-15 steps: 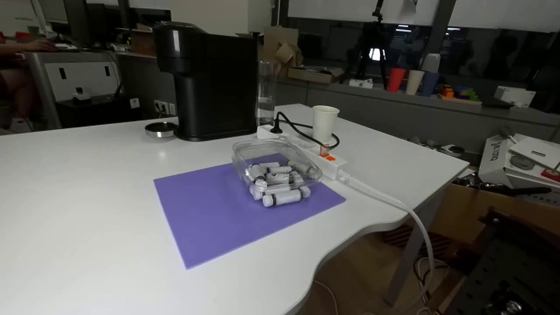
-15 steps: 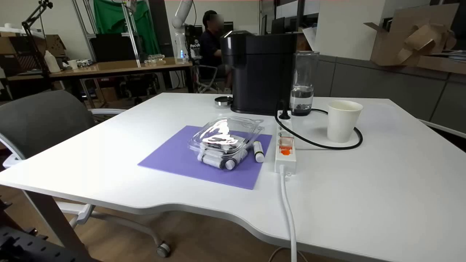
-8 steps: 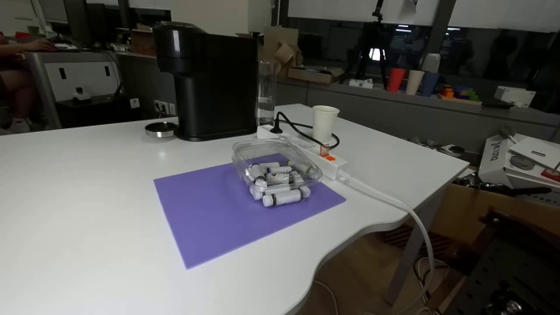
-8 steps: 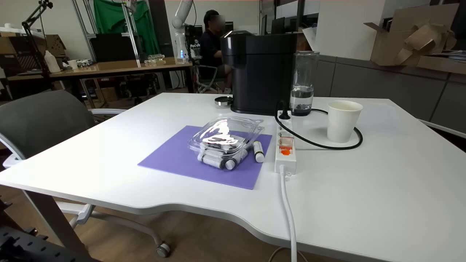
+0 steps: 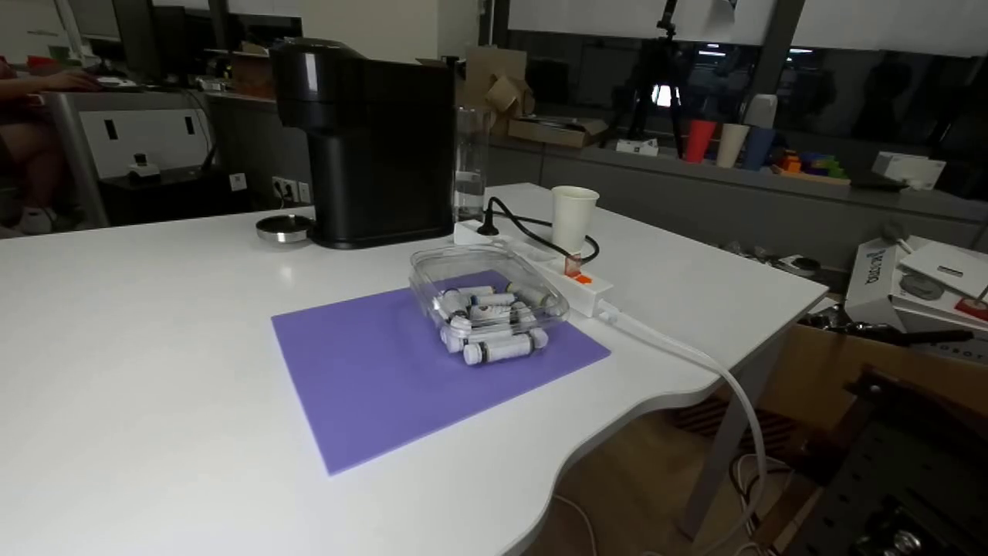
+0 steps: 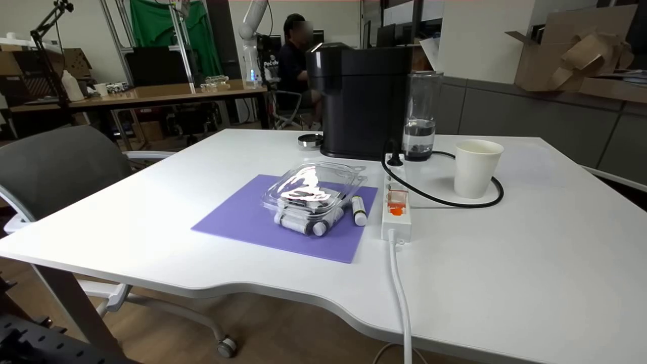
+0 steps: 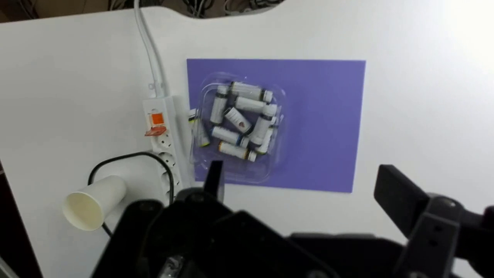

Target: Open the clear container, put the bottle on the table inside the clear container

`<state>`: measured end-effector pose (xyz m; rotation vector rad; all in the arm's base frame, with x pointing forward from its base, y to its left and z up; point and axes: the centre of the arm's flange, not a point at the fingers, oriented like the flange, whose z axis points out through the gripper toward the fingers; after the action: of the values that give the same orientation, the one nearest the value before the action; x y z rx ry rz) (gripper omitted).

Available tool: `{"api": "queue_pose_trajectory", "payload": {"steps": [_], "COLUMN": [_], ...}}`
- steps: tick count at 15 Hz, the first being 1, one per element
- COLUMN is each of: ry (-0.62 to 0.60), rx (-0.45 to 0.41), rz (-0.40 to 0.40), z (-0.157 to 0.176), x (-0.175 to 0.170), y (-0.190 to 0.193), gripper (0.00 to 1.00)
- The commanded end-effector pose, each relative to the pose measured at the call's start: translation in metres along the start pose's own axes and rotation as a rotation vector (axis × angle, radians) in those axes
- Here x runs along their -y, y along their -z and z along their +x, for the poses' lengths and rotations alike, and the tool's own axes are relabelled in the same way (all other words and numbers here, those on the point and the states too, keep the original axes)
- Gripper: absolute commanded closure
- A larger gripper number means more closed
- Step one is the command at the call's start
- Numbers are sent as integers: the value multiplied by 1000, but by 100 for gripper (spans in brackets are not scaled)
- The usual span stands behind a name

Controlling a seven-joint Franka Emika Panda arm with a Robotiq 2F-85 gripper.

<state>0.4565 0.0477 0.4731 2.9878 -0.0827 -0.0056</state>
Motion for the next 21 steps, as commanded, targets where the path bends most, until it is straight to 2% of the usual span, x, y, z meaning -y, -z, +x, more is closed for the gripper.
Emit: {"api": "queue_pose_trajectory", "payload": {"steps": [1, 4, 8, 9, 10, 12, 15, 19, 21], "ry": [-59, 33, 229, 226, 194, 217, 228, 83, 57], "rx": [-58, -43, 8, 48, -4, 31, 37, 42, 59], "rz": [3, 82, 202, 216, 187, 208, 210, 198, 212], "z": [19, 39, 64, 65, 44, 51, 55, 89, 104], "x": [-56, -102, -139, -141, -128, -135, -134, -161, -175], "y": [-23, -45, -81, -83, -84, -95, -94, -130, -151], "gripper": [0, 0, 0, 0, 0, 0, 0, 0, 0]}}
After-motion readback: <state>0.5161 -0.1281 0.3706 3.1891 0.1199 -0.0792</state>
